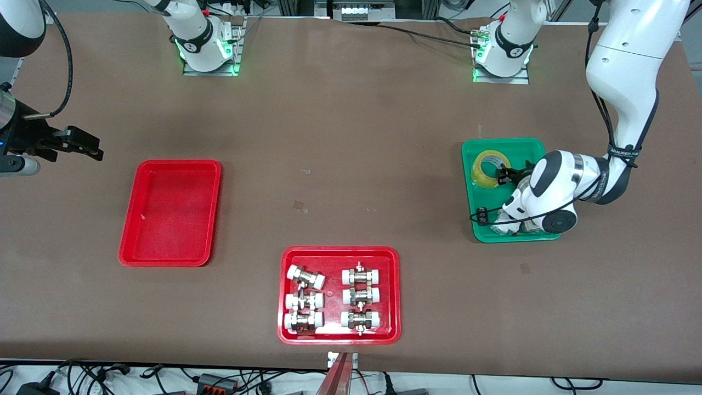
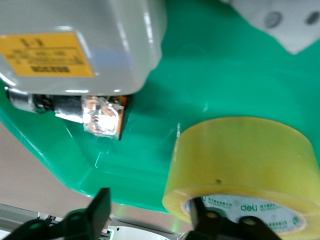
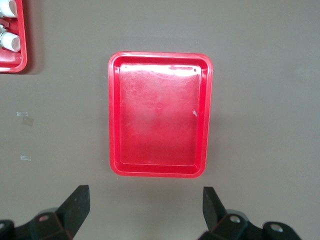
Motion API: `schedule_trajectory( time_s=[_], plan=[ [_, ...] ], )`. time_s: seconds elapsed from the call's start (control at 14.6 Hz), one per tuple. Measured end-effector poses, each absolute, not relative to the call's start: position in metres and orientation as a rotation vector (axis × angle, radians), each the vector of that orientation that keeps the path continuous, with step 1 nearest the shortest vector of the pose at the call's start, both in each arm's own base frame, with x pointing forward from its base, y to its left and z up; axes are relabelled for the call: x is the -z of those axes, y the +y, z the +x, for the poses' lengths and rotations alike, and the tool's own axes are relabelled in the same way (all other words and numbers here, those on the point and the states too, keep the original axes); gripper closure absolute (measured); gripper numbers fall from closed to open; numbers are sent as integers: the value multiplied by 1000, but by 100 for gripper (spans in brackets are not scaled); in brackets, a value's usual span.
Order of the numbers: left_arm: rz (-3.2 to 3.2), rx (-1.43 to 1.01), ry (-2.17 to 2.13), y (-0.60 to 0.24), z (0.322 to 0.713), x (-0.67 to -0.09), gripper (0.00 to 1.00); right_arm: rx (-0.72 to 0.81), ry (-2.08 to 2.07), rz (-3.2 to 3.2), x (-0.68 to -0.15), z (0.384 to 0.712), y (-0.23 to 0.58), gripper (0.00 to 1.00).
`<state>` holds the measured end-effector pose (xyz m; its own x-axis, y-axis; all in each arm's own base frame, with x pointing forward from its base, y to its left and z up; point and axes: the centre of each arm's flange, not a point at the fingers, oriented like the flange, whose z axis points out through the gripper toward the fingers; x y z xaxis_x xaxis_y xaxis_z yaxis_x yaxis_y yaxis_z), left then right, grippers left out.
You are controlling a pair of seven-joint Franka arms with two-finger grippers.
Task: Left arm passes tape to right arm into tray
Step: 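Reach the left gripper down and grasp the yellow tape roll, then lift the tape with the left gripper while the right gripper approaches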
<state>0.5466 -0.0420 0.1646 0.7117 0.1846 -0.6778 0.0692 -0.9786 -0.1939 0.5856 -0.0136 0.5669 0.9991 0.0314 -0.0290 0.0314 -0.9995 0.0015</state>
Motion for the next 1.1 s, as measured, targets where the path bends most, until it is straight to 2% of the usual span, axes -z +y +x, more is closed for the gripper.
schedule_trajectory(
  time_s=[0.07,0.34,0.55,0.76,0.89,1.1],
  plan=[
    [-2769,-1121,-185,-43,547,-165,46,46,48,3139,-567,586,-14,0],
    [-2805,-1141,-88,-36,548,-165,80,51,46,3139,-565,586,-15,0],
    [-2833,-1160,34,-34,553,-172,79,57,43,3139,-562,587,-16,0],
    [-2847,-1144,78,-44,577,-212,79,58,43,3139,-562,587,-16,0],
    [-2875,-1113,116,-64,598,-276,79,59,42,3139,-562,587,-16,0],
    [-2982,-1007,180,-97,612,-422,79,59,42,3139,-562,587,-16,0]
  ],
)
